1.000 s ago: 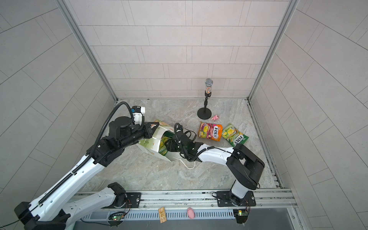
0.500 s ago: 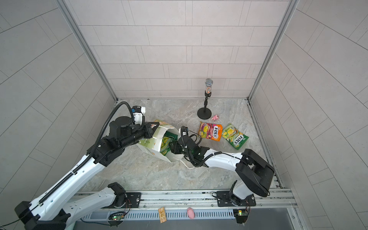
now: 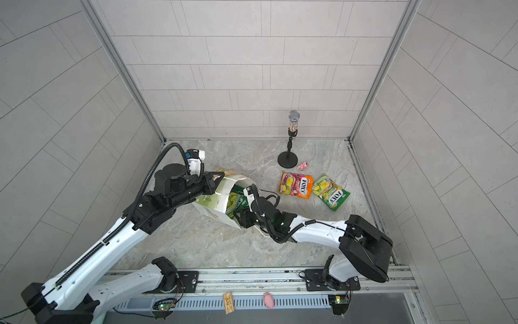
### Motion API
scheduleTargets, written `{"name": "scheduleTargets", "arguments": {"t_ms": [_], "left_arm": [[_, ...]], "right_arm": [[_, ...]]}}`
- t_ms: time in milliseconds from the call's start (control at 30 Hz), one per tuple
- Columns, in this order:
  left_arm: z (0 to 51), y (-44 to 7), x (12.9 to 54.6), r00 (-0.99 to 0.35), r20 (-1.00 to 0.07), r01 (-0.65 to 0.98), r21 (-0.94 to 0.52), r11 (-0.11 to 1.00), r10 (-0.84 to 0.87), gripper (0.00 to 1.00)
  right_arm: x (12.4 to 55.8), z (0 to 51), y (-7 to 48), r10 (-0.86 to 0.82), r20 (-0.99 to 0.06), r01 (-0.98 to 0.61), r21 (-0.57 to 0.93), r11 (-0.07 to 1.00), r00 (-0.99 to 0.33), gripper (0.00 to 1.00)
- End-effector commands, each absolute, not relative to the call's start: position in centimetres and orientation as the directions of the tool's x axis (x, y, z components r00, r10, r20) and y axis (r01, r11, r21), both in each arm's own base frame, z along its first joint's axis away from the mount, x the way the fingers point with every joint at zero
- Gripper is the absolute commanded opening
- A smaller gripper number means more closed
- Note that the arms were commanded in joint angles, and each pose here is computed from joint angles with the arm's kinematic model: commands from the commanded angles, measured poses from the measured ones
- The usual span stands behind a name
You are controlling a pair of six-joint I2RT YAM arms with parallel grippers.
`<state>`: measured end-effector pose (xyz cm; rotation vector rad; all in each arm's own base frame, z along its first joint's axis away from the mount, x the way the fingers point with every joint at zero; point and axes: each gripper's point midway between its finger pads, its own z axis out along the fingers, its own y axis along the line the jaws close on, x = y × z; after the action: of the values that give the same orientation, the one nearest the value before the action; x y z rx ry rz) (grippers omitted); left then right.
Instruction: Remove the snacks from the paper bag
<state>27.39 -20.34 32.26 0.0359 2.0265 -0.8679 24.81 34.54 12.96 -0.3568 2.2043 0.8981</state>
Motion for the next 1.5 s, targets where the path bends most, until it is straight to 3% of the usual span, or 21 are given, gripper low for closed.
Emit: {"name": "scheduleTargets", "arguments": {"t_ms": [0,600,867,1033,1133,1300,1467], "left_arm": [[33.3,-20.3,27.3,-0.572,-0.761,0.355,-0.567,0.743,-0.307,0.00],[33.3,-20.3,27.1,-0.573,-0.763,0.363,-0.563,0.742,-0.299,0.00],[33.5,-20.5,27.1,-0.572,-0.764,0.370,-0.565,0.738,-0.298,0.00],[33.7,-20.6,27.1,-0.574,-0.763,0.374,-0.567,0.734,-0.297,0.00],[33.6,-20.6,27.1,-0.575,-0.763,0.373,-0.565,0.736,-0.295,0.00],[33.7,-20.3,27.2,-0.568,-0.769,0.369,-0.556,0.745,-0.293,0.00],[33.3,-20.1,27.4,-0.567,-0.771,0.352,-0.546,0.760,-0.292,0.00]], "right_arm": [[25.3,12.8,35.9,-0.016,-0.712,-0.508,0.485,0.712,-0.702,0.57],[29.9,10.5,35.7,0.173,-0.622,-0.232,0.514,0.826,-0.764,0.62],[31.1,10.1,36.6,0.201,-0.601,-0.213,0.545,0.811,-0.774,0.62],[32.0,10.5,37.8,0.215,-0.598,-0.226,0.575,0.786,-0.772,0.57],[32.4,10.3,38.3,0.206,-0.591,-0.228,0.576,0.785,-0.780,0.50],[32.5,10.4,38.2,0.199,-0.584,-0.239,0.585,0.775,-0.787,0.02],[31.8,11.8,37.5,0.145,-0.629,-0.314,0.558,0.768,-0.764,0.00]]}}
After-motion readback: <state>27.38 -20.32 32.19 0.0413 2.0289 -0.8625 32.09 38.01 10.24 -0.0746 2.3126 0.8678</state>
